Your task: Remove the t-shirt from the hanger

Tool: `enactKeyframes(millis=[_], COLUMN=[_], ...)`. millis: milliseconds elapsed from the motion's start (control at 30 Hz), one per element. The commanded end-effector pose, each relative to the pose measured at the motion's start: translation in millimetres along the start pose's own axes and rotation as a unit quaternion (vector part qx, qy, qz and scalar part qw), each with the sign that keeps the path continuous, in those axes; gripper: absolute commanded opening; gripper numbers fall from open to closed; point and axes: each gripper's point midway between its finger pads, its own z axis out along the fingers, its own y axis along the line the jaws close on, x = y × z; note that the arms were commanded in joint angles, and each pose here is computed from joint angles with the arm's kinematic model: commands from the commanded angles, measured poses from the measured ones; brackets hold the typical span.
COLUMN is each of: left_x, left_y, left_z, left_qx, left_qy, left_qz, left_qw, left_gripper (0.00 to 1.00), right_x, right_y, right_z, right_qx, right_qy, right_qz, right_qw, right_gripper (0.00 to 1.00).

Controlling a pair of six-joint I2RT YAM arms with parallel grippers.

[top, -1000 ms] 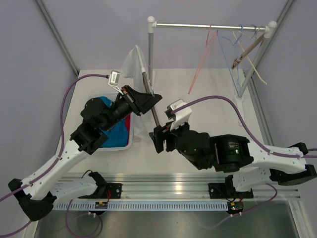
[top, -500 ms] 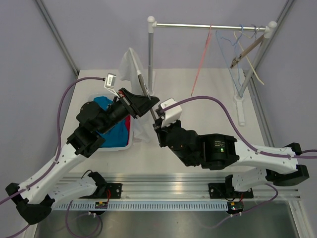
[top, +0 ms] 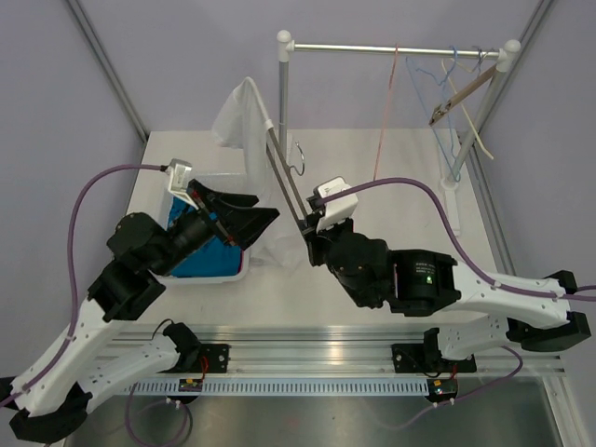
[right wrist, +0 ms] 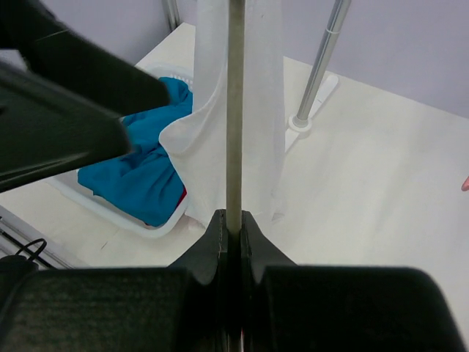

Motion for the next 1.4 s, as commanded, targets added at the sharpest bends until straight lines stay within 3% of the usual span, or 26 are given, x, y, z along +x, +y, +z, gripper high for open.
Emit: enactKeyframes(millis=[0, 167, 267, 367, 633, 733, 767, 800, 833, 867, 900, 1133, 1233, 1300, 1333, 1367], left_x=[-5, 4, 28, 30, 5, -13, -18, -29, -35, -49, -56, -111, -145, -160, -173, -189], left_y=[9, 60, 74, 66, 74, 79, 81, 77, 77, 76, 77, 61, 79, 85, 109, 99], left_z=[-26, -31, -4, 17, 68, 78, 79, 78, 76, 67, 62, 29, 24, 28, 31, 32], left_qx=[-0.029, -0.135, -0.143, -0.123, -0.147, -0.167, -0.172, -0.171, -0.175, -0.19, -0.199, -0.216, -0.257, -0.253, -0.278, -0.259], left_qy=[-0.005, -0.007, 0.05, 0.07, 0.053, 0.02, 0.011, -0.01, -0.022, -0.046, -0.057, -0.136, -0.166, -0.174, -0.183, -0.191], left_qz=[0.057, 0.1, 0.105, 0.101, 0.148, 0.172, 0.184, 0.189, 0.192, 0.195, 0.198, 0.208, 0.207, 0.198, 0.18, 0.174], left_qw=[0.998, 0.986, 0.983, 0.985, 0.977, 0.971, 0.968, 0.967, 0.965, 0.961, 0.958, 0.944, 0.929, 0.931, 0.926, 0.931], left_gripper=[0.99, 0.99, 0.99, 0.99, 0.99, 0.97, 0.87, 0.69, 0.24, 0.06, 0.0, 0.0, 0.0, 0.0, 0.0, 0.0], right_x=[-45, -64, -71, -73, -77, -80, -83, -83, -80, -83, -84, -56, -26, 3, 16, 35], right_y=[-24, -26, -26, -23, -5, -4, -8, -11, -14, -24, -28, -55, -37, -28, -21, -21], right_z=[-15, -32, -42, -45, -56, -66, -71, -74, -75, -82, -85, -95, -100, -103, -108, -111], right_qx=[0.008, -0.045, -0.073, -0.089, -0.155, -0.18, -0.187, -0.187, -0.186, -0.185, -0.186, -0.162, -0.205, -0.221, -0.238, -0.24], right_qy=[-0.064, -0.088, -0.094, -0.092, -0.091, -0.094, -0.098, -0.098, -0.096, -0.104, -0.106, -0.074, -0.017, 0.034, 0.063, 0.094], right_qz=[0.058, 0.089, 0.1, 0.098, 0.106, 0.118, 0.127, 0.129, 0.13, 0.142, 0.147, 0.15, 0.146, 0.143, 0.15, 0.139], right_qw=[0.996, 0.991, 0.988, 0.987, 0.978, 0.972, 0.969, 0.969, 0.969, 0.967, 0.966, 0.972, 0.968, 0.964, 0.958, 0.956], right_gripper=[0.0, 0.0, 0.0, 0.0, 0.0, 0.0, 0.0, 0.0, 0.0, 0.0, 0.0, 0.0, 0.0, 0.0, 0.0, 0.0])
